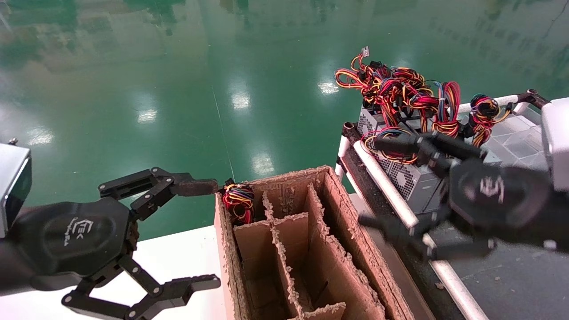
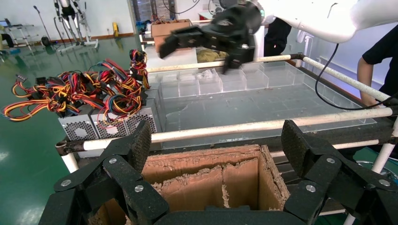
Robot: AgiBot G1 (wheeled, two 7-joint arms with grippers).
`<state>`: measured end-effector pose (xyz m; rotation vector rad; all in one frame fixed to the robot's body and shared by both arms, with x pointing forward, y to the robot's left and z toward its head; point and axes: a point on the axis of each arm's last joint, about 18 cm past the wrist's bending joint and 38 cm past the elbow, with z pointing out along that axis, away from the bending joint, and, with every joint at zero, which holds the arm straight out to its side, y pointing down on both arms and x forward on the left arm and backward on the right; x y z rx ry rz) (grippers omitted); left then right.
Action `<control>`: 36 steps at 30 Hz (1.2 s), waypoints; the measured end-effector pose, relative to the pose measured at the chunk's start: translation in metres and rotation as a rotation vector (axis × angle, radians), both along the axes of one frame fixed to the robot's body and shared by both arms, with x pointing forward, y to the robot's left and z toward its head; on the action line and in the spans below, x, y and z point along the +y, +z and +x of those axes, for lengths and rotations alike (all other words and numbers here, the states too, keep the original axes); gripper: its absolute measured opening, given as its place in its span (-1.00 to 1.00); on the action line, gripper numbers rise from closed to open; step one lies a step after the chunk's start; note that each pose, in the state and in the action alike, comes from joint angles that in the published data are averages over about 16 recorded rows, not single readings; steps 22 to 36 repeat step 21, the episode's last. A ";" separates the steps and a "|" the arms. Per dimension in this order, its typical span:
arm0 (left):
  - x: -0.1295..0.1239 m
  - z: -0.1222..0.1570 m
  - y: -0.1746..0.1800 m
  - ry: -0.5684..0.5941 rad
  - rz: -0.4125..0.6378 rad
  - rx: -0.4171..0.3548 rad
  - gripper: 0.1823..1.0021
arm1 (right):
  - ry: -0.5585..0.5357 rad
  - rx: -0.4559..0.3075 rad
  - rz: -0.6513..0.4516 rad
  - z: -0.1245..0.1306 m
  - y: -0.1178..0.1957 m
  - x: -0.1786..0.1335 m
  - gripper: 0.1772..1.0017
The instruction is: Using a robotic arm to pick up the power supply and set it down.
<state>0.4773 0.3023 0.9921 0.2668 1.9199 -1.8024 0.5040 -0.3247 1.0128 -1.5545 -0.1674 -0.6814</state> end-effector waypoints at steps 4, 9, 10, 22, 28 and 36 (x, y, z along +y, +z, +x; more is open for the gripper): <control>0.000 0.000 0.000 0.000 0.000 0.000 1.00 | 0.057 0.025 -0.025 -0.014 -0.011 0.012 1.00; 0.000 0.000 0.000 0.000 0.000 0.000 1.00 | 0.111 0.049 -0.049 -0.029 -0.021 0.023 1.00; 0.000 0.000 0.000 0.000 0.000 0.000 1.00 | 0.118 0.052 -0.052 -0.031 -0.022 0.024 1.00; 0.000 0.000 0.000 0.000 -0.001 0.000 1.00 | 0.140 0.060 -0.061 -0.037 -0.025 0.028 1.00; 0.000 0.000 0.000 0.000 -0.001 0.000 1.00 | 0.140 0.060 -0.061 -0.037 -0.025 0.028 1.00; 0.000 0.000 0.000 0.000 -0.001 0.000 1.00 | 0.140 0.060 -0.061 -0.037 -0.025 0.028 1.00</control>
